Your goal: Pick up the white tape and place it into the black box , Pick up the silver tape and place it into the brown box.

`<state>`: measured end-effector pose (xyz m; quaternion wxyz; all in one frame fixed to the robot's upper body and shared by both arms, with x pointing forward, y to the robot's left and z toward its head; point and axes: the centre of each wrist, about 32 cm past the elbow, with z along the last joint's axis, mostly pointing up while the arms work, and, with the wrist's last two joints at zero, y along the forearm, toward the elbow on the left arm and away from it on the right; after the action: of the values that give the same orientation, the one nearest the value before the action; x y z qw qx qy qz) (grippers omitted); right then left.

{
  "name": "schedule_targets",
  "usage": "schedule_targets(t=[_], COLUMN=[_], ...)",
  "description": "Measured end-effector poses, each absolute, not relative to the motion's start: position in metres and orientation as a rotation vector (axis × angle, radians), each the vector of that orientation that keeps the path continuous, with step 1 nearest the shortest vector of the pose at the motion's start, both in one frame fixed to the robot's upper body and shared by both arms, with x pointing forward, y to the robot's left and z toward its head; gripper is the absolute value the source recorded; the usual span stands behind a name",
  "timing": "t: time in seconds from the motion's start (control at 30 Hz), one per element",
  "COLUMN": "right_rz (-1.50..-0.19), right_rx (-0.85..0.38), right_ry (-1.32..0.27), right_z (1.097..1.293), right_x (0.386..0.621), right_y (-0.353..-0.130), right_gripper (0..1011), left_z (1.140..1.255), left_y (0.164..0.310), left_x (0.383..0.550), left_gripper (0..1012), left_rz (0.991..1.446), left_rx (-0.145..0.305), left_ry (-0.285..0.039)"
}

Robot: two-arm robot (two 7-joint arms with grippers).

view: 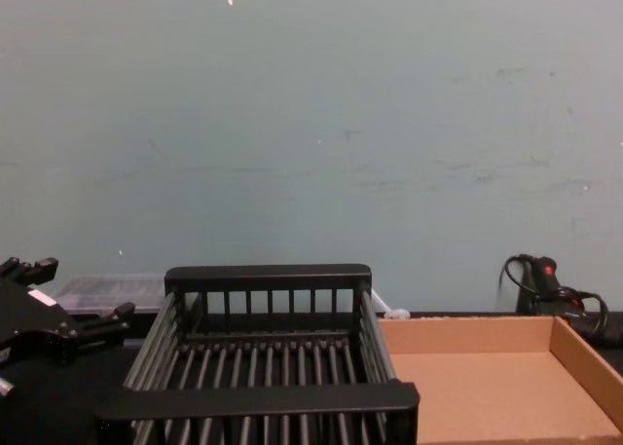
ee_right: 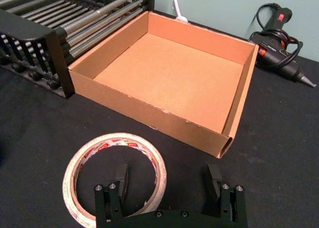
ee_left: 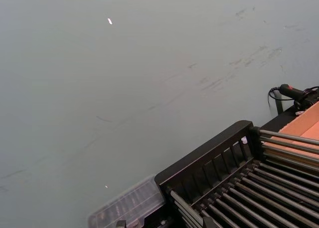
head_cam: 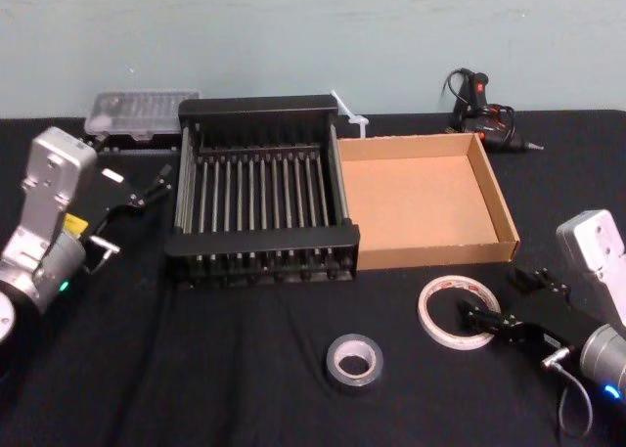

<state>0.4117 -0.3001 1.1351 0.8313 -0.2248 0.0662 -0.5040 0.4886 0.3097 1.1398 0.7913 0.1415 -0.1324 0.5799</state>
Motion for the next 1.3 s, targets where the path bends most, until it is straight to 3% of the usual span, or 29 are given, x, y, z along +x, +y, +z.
schedule_targets(t=[1.3], right_rz=[-1.075], right_rx=[-0.487], right_ry=[0.152], right_z=[1.1298], right_x=[0.4146], right_y=[-0.3012], right_gripper=[1003], left_z=[1.1398], left_y=[0.3097], left_x=[0.4886], left_gripper=[1001], left_rz=[1.248], left_rx=[0.304], left_ry=[-0.285])
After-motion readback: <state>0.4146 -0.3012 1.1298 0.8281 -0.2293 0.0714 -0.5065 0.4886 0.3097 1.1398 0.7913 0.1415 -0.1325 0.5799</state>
